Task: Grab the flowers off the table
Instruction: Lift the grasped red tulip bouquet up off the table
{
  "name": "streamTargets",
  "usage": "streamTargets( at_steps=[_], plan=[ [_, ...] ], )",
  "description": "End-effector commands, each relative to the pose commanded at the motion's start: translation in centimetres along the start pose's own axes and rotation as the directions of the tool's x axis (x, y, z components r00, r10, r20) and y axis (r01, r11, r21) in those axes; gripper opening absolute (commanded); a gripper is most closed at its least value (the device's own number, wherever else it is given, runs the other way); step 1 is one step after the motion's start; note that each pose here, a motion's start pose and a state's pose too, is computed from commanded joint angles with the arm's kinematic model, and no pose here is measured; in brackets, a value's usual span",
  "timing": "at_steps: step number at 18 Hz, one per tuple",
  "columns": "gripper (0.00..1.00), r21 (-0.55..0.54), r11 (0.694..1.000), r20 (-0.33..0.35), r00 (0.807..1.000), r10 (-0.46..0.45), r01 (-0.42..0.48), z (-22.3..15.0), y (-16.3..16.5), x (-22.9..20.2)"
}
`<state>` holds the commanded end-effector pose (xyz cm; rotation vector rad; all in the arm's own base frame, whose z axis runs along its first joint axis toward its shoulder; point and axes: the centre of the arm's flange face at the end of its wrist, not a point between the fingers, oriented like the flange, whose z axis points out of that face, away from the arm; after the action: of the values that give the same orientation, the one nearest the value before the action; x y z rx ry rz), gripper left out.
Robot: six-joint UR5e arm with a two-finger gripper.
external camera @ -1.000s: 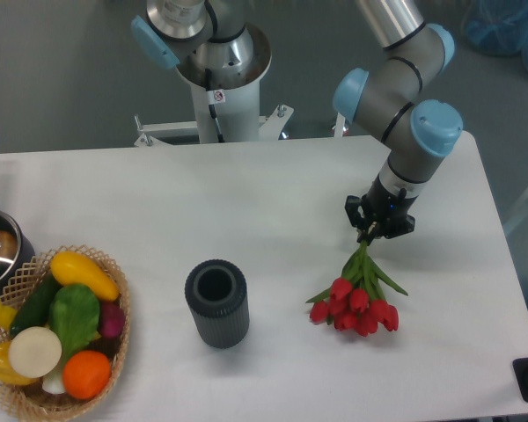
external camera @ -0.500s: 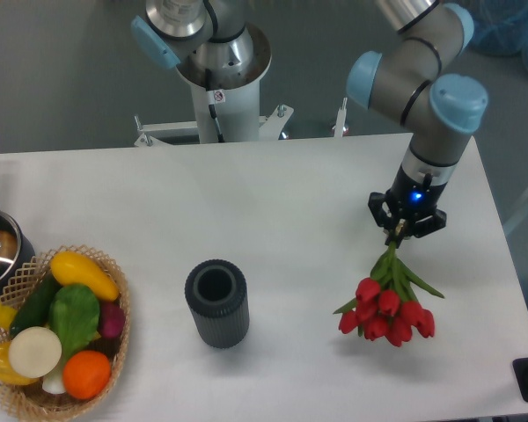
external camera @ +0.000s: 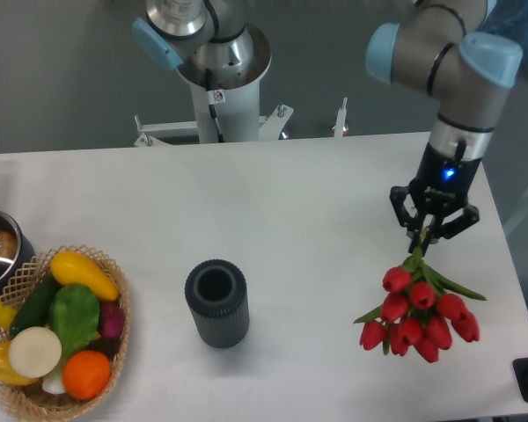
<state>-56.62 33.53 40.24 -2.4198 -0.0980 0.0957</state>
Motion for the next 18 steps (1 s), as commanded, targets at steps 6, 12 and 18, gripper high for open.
streamTargets(
  at_steps=[6,12,18],
  plan=[
    [0.21,0.101,0.995,-0.001,1.000,-0.003,0.003,-2.0,-0.3,-1.3],
    [0.21,0.164,0.986,-0.014,1.000,-0.022,0.024,-2.8,0.3,-1.9],
    [0.21,0.159,0.987,-0.015,1.000,-0.020,0.022,-2.7,0.3,-1.5]
  ],
)
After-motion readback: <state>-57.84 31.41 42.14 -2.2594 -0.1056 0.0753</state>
